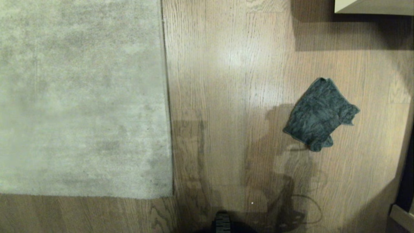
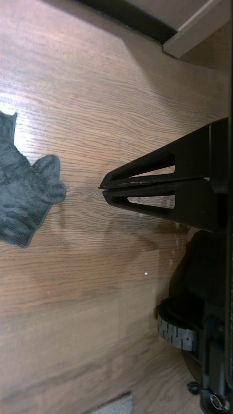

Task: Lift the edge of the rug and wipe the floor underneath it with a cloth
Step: Pick up the rag

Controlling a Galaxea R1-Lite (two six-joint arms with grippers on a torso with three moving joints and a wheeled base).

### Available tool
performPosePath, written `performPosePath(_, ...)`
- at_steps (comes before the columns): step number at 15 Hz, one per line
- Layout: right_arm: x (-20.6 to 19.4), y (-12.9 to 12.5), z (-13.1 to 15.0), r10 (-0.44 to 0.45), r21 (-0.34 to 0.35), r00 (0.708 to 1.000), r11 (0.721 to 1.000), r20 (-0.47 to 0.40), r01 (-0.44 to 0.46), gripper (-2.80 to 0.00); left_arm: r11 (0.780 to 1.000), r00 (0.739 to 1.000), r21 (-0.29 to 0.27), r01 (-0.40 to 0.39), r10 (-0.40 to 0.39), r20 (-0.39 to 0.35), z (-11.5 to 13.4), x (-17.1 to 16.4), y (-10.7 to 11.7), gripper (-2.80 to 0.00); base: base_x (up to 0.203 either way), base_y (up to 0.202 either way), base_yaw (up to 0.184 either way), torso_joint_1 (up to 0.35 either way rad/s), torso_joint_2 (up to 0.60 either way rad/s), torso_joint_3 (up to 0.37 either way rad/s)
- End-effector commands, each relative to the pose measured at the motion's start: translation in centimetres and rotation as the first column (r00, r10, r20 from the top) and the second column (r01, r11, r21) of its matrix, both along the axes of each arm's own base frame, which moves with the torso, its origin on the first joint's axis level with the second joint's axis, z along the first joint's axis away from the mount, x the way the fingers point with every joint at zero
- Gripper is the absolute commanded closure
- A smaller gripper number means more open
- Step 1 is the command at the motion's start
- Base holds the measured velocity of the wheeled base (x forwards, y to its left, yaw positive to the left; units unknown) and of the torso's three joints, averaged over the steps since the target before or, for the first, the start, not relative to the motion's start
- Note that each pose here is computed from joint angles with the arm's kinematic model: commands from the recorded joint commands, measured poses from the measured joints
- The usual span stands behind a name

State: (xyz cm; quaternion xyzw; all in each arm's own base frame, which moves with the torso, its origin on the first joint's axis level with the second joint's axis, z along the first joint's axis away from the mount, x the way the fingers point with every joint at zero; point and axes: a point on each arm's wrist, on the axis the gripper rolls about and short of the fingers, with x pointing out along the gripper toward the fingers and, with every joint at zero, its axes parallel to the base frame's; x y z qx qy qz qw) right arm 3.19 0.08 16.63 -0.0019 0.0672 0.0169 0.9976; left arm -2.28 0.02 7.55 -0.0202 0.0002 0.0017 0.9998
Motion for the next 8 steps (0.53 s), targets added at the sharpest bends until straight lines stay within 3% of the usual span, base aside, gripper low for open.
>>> performPosePath(1,4.4,0.0,0.2,0.002,-0.004,0.99,1.0,-0.14,-0.003,0.0,1.0,1.0,-0.001,0.0,0.0,-0.001,0.0,0.0,0.0,0.0,0.0,0.0,0.0,0.0,0.0,0.0)
performPosePath(4,7.5,0.2,0.3,0.047,0.004,0.988,0.999,-0.15,-0.047,0.0,1.0,1.0,-0.001,-0.001,0.001,-0.001,0.0,0.0,0.0,0.0,0.0,0.0,0.0,0.0,0.0,0.0)
performPosePath(6,8.0,0.3,0.1,0.103,0.018,0.981,0.995,-0.163,-0.101,0.0,1.0,1.0,-0.001,-0.001,0.001,-0.001,0.0,0.0,0.0,0.0,0.0,0.0,0.0,0.0,0.0,0.0)
performPosePath(8,8.4,0.3,-0.4,0.105,0.023,0.974,0.994,-0.199,-0.102,0.0,1.0,1.0,-0.001,0.0,0.0,-0.001,0.0,0.0,0.0,0.0,0.0,0.0,0.0,0.0,0.0,0.0)
